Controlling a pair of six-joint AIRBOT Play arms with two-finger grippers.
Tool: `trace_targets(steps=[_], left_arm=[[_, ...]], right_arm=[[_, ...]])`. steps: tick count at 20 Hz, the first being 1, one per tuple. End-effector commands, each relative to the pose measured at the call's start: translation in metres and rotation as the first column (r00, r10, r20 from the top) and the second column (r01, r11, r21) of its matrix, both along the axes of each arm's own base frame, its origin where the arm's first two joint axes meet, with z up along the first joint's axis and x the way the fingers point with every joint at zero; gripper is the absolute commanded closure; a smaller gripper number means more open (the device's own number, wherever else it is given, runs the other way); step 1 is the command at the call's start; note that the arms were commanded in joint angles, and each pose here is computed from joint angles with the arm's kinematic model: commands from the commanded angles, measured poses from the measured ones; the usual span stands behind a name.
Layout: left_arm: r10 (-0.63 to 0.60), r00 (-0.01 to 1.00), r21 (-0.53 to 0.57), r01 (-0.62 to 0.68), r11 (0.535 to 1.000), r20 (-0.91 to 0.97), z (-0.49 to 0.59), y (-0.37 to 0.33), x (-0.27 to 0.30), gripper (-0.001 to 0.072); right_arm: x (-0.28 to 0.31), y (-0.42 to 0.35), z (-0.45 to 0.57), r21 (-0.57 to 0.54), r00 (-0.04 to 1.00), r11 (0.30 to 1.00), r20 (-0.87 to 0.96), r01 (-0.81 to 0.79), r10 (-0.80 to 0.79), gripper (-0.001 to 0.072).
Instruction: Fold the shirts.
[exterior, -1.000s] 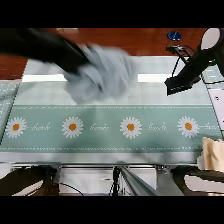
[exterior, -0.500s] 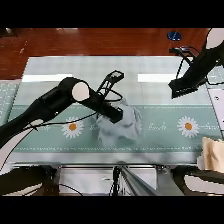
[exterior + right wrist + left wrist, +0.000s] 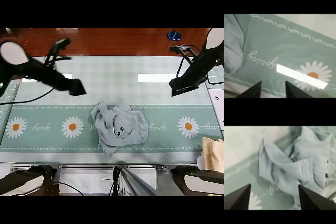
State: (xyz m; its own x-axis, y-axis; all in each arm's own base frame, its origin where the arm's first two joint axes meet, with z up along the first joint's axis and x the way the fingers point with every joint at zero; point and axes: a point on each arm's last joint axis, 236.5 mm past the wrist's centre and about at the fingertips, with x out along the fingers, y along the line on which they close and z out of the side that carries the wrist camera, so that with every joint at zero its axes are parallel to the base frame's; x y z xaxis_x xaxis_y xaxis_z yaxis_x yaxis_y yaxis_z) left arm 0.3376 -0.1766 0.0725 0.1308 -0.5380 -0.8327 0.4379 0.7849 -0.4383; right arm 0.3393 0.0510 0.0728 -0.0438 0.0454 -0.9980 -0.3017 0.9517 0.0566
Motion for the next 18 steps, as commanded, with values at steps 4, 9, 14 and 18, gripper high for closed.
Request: trace_targets(steps=[4, 9, 14, 18], left_arm=[[0.100, 0.943, -0.158, -0.156, 0.975, -0.318, -0.088, 0.006, -0.049, -0.0012], [0.095, 0.912, -0.119, -0.154, 0.981, -0.399, -0.135, -0.011, -0.058, -0.0012], [0.081, 0.904, -0.112, -0.140, 0.984, -0.419, -0.167, -0.030, -0.056, -0.0012], [0.110, 0.917, -0.115, -0.166, 0.979, -0.383, -0.170, -0.033, -0.035, -0.0011]], right_arm=[[-0.009, -0.017, -0.028, 0.002, 0.997, 0.999, -0.061, 0.038, -0.038, 0.0262], [-0.024, -0.023, -0.052, 0.166, 0.987, 0.973, -0.024, 0.161, -0.159, 0.0265], [-0.049, -0.027, -0.055, 0.279, 0.974, 0.936, 0.006, 0.215, -0.225, 0.0265], [-0.067, -0.026, -0.053, 0.314, 0.966, 0.919, 0.016, 0.240, -0.258, 0.0265]])
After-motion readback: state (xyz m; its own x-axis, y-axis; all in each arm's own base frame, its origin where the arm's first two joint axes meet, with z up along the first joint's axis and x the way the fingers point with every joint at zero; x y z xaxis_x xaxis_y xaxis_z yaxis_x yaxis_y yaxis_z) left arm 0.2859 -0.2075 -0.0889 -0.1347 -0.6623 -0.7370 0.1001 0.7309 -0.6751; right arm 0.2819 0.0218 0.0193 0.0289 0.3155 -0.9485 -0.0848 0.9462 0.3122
